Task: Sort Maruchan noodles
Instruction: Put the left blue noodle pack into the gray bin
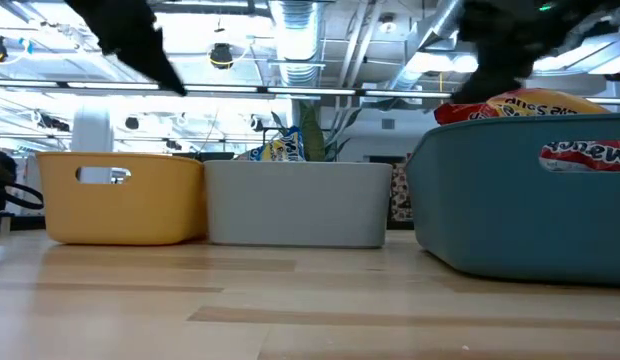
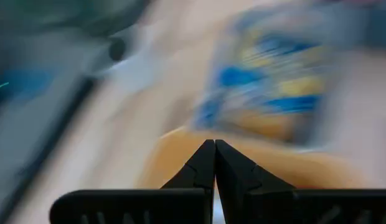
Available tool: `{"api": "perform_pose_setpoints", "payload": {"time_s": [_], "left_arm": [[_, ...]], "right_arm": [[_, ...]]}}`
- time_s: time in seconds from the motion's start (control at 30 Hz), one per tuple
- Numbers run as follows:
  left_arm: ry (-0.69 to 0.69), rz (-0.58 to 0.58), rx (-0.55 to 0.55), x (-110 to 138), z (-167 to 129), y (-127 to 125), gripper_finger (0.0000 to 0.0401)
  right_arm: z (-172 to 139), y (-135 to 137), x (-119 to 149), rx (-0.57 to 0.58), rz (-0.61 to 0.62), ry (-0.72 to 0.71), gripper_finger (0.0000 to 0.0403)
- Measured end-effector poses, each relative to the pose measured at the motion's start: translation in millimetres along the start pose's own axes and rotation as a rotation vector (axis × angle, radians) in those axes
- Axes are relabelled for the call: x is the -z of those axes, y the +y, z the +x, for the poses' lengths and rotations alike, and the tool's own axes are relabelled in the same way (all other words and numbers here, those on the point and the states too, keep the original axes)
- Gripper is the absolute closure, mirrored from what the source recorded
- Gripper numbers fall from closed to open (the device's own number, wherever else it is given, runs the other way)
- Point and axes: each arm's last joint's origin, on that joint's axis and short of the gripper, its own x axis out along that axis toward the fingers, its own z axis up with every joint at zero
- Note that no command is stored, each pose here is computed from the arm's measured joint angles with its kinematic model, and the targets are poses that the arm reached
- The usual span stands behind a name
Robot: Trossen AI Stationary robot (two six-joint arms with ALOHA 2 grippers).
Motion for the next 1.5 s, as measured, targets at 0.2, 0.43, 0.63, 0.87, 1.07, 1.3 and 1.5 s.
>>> {"api": "perform_pose_setpoints", "payload": {"time_s": [0.2,0.43,0.63,0.87,1.07,1.3,1.5], "left_arm": [[-0.351,0.102,0.646,11,3,-18,0.0401],[-0.520,0.136,0.647,11,2,-17,0.0401],[-0.539,0.112,0.540,1,0,-13,0.0401],[-0.561,0.094,0.515,-6,-4,-11,0.0401],[-0.553,0.092,0.512,-6,-4,-11,0.0401],[-0.546,0.060,0.438,-6,-3,-9,0.0401],[-0.557,0.047,0.418,-8,-3,-8,0.0401]], "right_arm": [[-5,25,31,-0.054,0.014,0.210,0.0395],[7,51,48,-0.119,0.014,0.300,0.0396],[14,75,38,-0.139,-0.015,0.311,0.0396],[37,93,32,-0.138,-0.065,0.375,0.0396],[56,108,27,-0.157,-0.121,0.444,0.0394],[33,113,0,-0.118,-0.153,0.412,0.0391],[31,103,-27,-0.037,-0.235,0.163,0.0382]]}}
